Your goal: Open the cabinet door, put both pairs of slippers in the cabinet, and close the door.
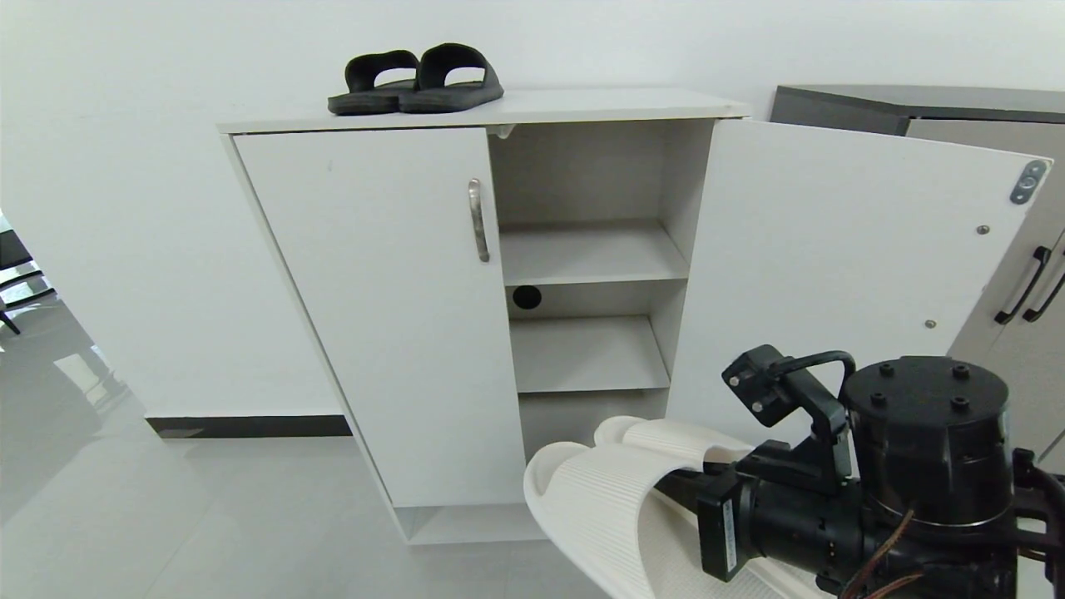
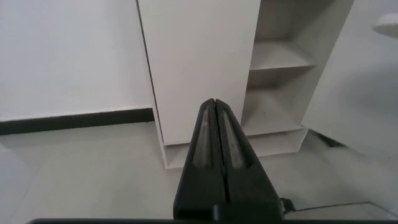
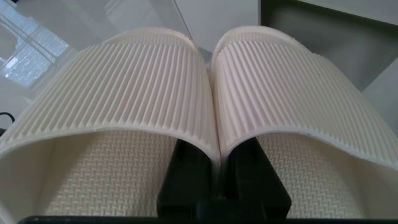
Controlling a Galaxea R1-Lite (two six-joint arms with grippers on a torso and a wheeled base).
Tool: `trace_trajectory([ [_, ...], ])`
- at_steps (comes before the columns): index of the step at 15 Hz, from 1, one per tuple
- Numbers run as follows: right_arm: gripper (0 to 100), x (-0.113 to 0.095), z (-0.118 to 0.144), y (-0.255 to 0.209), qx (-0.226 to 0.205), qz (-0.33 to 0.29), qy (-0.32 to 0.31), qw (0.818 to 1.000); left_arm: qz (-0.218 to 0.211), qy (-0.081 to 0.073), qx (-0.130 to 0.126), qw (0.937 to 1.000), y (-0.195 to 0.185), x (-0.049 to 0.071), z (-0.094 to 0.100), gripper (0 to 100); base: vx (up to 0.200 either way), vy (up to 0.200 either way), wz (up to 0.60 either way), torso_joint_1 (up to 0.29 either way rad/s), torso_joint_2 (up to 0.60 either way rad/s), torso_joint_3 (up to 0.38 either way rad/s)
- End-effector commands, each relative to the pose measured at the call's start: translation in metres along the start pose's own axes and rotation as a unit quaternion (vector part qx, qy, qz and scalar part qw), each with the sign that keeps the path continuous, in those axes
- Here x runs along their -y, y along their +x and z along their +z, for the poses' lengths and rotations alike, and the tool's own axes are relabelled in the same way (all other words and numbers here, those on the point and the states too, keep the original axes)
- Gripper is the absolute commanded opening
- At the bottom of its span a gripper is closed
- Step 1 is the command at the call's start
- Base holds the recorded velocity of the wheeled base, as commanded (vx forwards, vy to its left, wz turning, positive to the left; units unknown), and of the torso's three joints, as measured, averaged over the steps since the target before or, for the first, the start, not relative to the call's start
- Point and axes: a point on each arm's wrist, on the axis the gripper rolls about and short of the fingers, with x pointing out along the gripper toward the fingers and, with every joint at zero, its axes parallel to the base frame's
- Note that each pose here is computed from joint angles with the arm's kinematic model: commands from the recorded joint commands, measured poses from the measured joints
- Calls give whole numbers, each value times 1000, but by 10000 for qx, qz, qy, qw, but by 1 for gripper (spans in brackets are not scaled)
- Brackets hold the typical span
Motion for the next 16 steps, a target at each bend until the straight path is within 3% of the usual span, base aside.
trace_trajectory([
  [1,0,0,-2,2,-39,-10,-15,10000,65,-64,30,10000,0,0,0,0,0,0,0,0,0,0],
  [2,0,0,-3,4,-59,-48,-17,10000,134,-64,31,9999,0,-1,-1,0,0,0,0,0,0,0],
  [3,0,1,-5,11,-95,-219,-150,9996,111,97,29,9999,0,0,-1,0,0,0,0,0,0,0],
  [5,0,4,-14,28,-96,-643,-217,9977,104,-2,30,9999,0,0,-1,0,0,0,0,0,0,0],
  [7,0,6,-23,46,-120,-833,-91,9964,58,14,37,10000,0,0,0,0,0,0,0,0,0,0],
  [9,0,9,-31,98,175,-1744,254,9842,19,21,37,10000,0,0,0,0,0,0,0,0,0,0],
  [11,0,13,-42,128,198,-2237,200,9742,19,21,37,10000,0,0,0,0,0,0,0,0,0,0],
  [13,0,17,-52,162,462,-3015,137,9523,19,21,37,10000,0,0,0,0,0,0,0,0,0,0],
  [16,0,18,-52,178,866,-3233,173,9422,12,29,37,10000,0,0,0,0,0,0,0,0,0,0],
])
